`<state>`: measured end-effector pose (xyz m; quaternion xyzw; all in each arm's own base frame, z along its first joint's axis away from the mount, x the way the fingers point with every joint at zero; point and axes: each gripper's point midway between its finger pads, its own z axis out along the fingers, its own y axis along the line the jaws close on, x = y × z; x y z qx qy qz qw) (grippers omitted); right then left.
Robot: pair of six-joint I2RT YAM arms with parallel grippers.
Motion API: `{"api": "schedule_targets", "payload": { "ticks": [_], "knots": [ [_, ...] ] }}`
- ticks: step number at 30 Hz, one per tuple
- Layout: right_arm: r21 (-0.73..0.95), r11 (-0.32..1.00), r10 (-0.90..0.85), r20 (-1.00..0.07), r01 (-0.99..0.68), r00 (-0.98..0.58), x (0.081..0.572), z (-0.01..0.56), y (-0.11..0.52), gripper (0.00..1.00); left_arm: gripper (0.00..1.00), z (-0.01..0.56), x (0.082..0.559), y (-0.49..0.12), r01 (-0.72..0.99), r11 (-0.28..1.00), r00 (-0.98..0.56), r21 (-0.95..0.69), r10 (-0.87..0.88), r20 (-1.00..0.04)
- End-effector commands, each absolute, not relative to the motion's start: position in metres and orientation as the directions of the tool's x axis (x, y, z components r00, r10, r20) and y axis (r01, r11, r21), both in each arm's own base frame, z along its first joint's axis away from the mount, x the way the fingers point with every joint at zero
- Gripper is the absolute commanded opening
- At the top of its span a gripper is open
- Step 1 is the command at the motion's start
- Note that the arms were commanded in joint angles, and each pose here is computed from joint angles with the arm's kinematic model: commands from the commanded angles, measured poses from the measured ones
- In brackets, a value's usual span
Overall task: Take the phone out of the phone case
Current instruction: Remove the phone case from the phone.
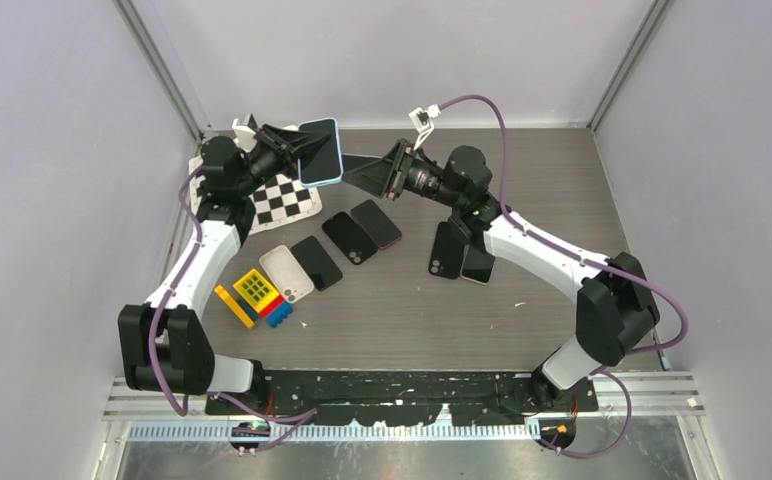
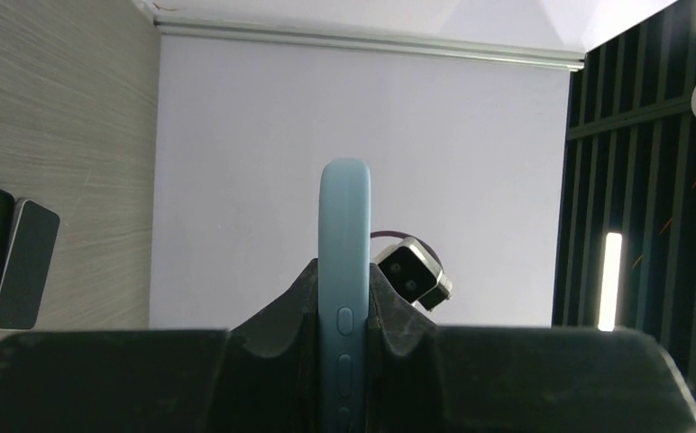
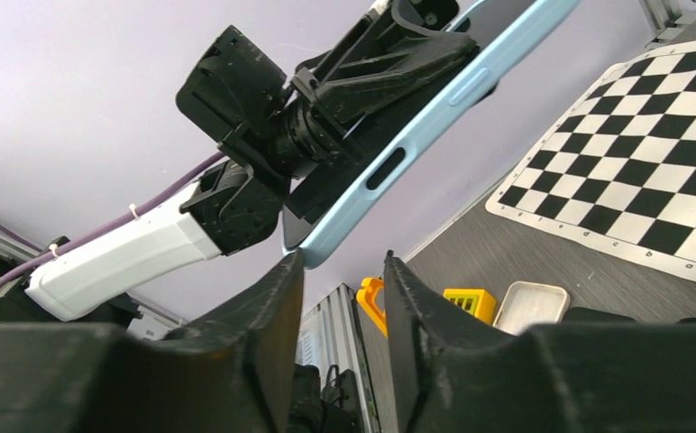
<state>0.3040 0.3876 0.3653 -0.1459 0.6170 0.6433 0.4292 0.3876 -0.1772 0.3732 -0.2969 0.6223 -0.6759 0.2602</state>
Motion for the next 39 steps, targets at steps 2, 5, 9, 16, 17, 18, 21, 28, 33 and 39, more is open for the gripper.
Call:
{"api": "schedule_targets", "payload": {
  "ticks": [2,5,9,16,17,18,21,28,33,39],
  "knots": [
    [0.697,0.097,0.368,-0.688,-0.71,-0.625,0.299,0.355,0.394,0.48,0.0,0.434,0.349,-0.2,0.216,-0.095,-0.771,-0.972,-0.627,-0.11],
    [0.703,0.071,0.383,-0.674,-0.708,-0.631,0.299,0.363,0.393,0.51,0.0,0.432,0.351,-0.2,0.21,-0.096,-0.772,-0.973,-0.627,-0.105],
    [0.716,0.02,0.398,-0.646,-0.698,-0.651,0.297,0.37,0.392,0.53,0.0,0.432,0.352,-0.201,0.208,-0.098,-0.773,-0.973,-0.626,-0.103],
    [0.725,-0.044,0.386,-0.622,-0.688,-0.681,0.295,0.37,0.397,0.54,0.0,0.427,0.355,-0.2,0.17,-0.123,-0.778,-0.978,-0.625,-0.057],
    [0.725,-0.039,0.384,-0.625,-0.688,-0.68,0.296,0.368,0.398,0.52,0.0,0.428,0.355,-0.2,0.163,-0.133,-0.779,-0.978,-0.626,-0.045],
    [0.729,-0.033,0.379,-0.624,-0.684,-0.683,0.297,0.366,0.399,0.46,0.0,0.427,0.355,-0.2,0.151,-0.142,-0.78,-0.978,-0.625,-0.03],
    [0.727,-0.019,0.361,-0.635,-0.686,-0.683,0.299,0.356,0.402,0.29,0.0,0.428,0.356,-0.198,0.111,-0.189,-0.78,-0.976,-0.624,0.033],
    [0.687,-0.024,0.297,-0.689,-0.726,-0.662,0.3,0.313,0.409,0.06,0.0,0.433,0.352,-0.193,-0.026,-0.337,-0.784,-0.941,-0.577,0.228],
    [0.679,-0.05,0.25,-0.702,-0.733,-0.667,0.306,0.28,0.409,0.02,0.0,0.44,0.347,-0.192,-0.078,-0.398,-0.795,-0.914,-0.528,0.298],
    [0.623,0.007,0.172,-0.771,-0.782,-0.613,0.319,0.256,0.399,0.01,0.0,0.444,0.337,-0.199,-0.132,-0.416,-0.817,-0.9,-0.468,0.336]
  ]
}}
